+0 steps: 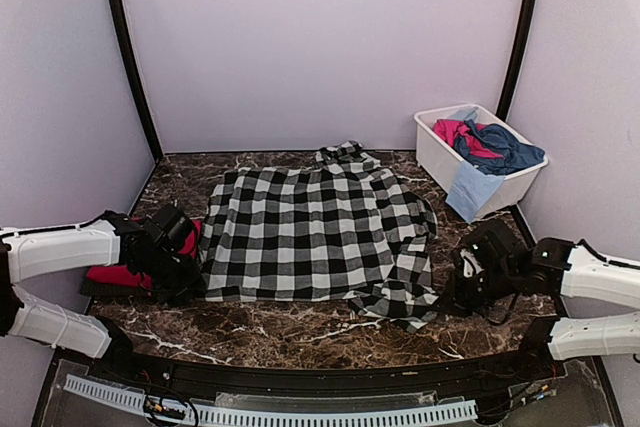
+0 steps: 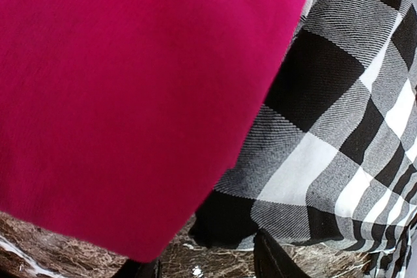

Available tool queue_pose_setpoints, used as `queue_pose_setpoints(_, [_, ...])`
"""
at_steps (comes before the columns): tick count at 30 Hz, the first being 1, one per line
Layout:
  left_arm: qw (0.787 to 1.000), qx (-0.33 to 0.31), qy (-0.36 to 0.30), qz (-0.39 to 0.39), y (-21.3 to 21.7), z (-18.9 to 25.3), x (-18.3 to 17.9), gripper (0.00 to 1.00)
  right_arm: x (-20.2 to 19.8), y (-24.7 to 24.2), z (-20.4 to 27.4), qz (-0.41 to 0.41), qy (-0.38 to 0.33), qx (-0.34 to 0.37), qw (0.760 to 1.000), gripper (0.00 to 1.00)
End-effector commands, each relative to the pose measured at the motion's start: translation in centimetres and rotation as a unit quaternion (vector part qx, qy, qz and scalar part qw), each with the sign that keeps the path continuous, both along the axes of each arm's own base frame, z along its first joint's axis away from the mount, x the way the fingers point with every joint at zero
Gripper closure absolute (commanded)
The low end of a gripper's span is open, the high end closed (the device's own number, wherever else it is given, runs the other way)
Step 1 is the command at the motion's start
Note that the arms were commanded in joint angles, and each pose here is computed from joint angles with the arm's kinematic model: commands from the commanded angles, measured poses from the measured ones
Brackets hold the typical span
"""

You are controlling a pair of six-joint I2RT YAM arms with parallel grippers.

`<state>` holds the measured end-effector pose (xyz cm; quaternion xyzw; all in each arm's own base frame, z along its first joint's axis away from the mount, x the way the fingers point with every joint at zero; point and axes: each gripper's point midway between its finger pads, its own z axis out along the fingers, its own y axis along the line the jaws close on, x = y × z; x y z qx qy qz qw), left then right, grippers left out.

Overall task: Fold and stack the mixed laundry pile
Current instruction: Pick up the flattened shirt from the center of the board.

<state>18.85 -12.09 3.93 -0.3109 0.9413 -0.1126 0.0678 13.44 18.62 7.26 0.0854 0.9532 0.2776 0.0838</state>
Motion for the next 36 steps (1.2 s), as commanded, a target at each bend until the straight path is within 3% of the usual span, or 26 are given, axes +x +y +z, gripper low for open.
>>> queue_pose_setpoints(1, [1.0,0.008,-0.008,0.001,0.0,-0.5,0.6,0.54,1.0,0.6,1.5,-0.001,-0.023,0.017,1.0,1.0])
queue_pose_setpoints(4, [1.0,0.01,-0.015,0.0,-0.1,-0.4,1.0,0.59,1.0,0.6,1.6,-0.003,-0.023,0.019,1.0,1.0])
queue_pose_setpoints(12, [0.999,-0.007,-0.046,-0.002,-0.2,1.3,1.3,0.97,1.2,0.5,2.3,-0.006,-0.032,0.018,0.999,1.0])
queue_pose_setpoints(14, [0.999,-0.002,-0.054,-0.004,-0.1,1.8,1.5,1.0,1.5,0.5,2.8,-0.007,-0.039,0.018,0.999,1.0])
queue_pose_setpoints(26, [0.992,0.018,-0.116,-0.034,-0.1,5.6,4.0,1.0,4.5,-0.5,6.3,-0.015,-0.1,0.002,0.995,1.0])
queue_pose_setpoints(36, [0.98,0.05,-0.177,-0.073,-0.5,8.5,8.2,1.0,12.4,-0.2,11.0,-0.005,-0.185,-0.013,0.983,1.0])
